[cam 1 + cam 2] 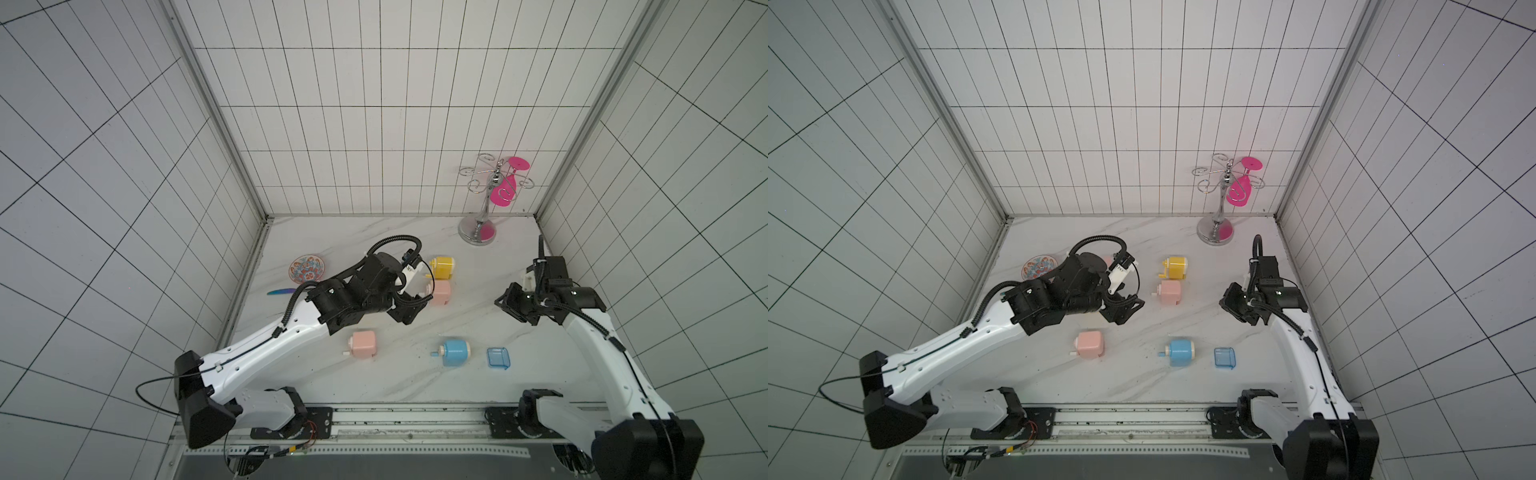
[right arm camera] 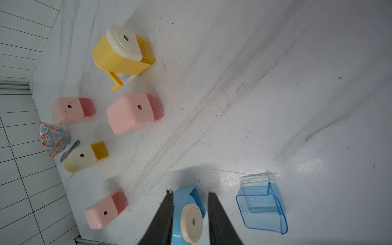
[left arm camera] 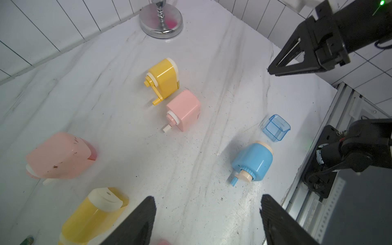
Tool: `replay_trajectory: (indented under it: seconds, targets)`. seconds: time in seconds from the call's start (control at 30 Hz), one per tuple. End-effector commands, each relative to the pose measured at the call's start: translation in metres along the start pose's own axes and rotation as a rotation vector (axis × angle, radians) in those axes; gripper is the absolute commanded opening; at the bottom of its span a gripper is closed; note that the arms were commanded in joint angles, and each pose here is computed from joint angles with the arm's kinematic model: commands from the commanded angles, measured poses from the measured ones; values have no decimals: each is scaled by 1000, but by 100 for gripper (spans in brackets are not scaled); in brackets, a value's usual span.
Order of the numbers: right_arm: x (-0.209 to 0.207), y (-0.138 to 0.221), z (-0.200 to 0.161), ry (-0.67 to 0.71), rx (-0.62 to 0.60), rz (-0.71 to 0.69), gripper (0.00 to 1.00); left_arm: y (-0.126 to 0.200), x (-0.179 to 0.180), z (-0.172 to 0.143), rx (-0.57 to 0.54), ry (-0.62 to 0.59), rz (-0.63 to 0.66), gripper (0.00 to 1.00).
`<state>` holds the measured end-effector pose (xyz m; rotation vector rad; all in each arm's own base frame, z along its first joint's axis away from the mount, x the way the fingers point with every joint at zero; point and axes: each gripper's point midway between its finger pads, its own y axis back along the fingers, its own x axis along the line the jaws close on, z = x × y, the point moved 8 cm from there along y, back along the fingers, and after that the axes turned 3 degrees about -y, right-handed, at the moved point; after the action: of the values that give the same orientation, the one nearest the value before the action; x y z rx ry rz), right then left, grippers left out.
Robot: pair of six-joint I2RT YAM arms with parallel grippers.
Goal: Put the tray back into the pencil sharpener
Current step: Move the pencil sharpener to the center of the board.
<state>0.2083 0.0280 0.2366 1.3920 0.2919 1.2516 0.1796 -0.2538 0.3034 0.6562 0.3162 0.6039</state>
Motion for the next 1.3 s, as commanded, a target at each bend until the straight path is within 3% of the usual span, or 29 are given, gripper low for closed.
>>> replay_trajectory:
  seconds: [0.0, 0.2, 0.4, 0.6, 0.8, 1.07, 1.27]
  targets:
    - [-19, 3, -19, -49, 35, -65, 30, 8, -11, -1, -83, -63, -23, 81]
    - [-25, 8, -33, -63, 54, -50, 30, 4, -39, -10, -107, -273, -17, 81]
    - [-25, 14, -36, -66, 30, -37, 30, -24, -63, -19, 53, -644, 50, 81]
    - [-29, 15, -37, -60, 9, -49, 30, -52, -70, -19, 167, -782, 33, 79]
    - [-31, 16, -32, -52, -1, -60, 30, -84, -81, -21, 264, -854, -44, 83]
    - [-36, 21, -21, -43, -10, -77, 30, -114, -99, -28, 328, -818, -134, 81]
    - [-41, 24, -16, -57, -20, -70, 30, -119, -112, -30, 337, -820, -168, 90]
